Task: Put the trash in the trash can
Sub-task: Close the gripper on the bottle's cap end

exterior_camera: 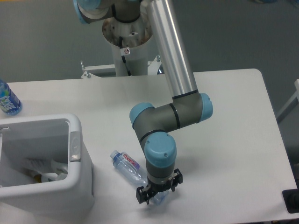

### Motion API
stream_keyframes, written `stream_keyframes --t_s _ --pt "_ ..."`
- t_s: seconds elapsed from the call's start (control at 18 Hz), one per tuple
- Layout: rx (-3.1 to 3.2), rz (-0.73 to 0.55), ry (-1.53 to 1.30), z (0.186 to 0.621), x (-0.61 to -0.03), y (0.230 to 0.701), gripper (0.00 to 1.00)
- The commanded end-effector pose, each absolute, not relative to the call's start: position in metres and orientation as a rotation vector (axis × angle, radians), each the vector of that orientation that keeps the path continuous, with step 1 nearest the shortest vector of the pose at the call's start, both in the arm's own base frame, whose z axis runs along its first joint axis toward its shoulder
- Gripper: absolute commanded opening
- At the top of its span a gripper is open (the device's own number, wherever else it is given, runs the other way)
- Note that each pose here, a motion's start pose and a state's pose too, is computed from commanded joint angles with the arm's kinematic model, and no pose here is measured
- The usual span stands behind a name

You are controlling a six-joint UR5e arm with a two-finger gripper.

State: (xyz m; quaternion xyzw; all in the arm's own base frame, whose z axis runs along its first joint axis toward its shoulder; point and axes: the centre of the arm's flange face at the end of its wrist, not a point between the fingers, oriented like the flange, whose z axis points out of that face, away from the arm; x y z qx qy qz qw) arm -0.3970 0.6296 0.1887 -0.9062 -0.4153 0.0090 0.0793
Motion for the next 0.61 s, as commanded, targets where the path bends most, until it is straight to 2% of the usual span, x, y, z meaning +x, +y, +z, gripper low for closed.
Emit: stream_keyframes --t_s 0.11,0.28,0.44,0.61 --pt "-2.721 0.036 -1.249 0.1855 -0.3952 0.6263 1.0" --pt "-2.724 0.044 -1.251 0.1848 -0.3954 0.6256 0.89" --pt "-2.724 0.044 -1.251 0.1852 -0.395 0.6252 0.75" --pt "-2.721 0.044 -1.246 0.1885 -0.3948 0.6252 0.66"
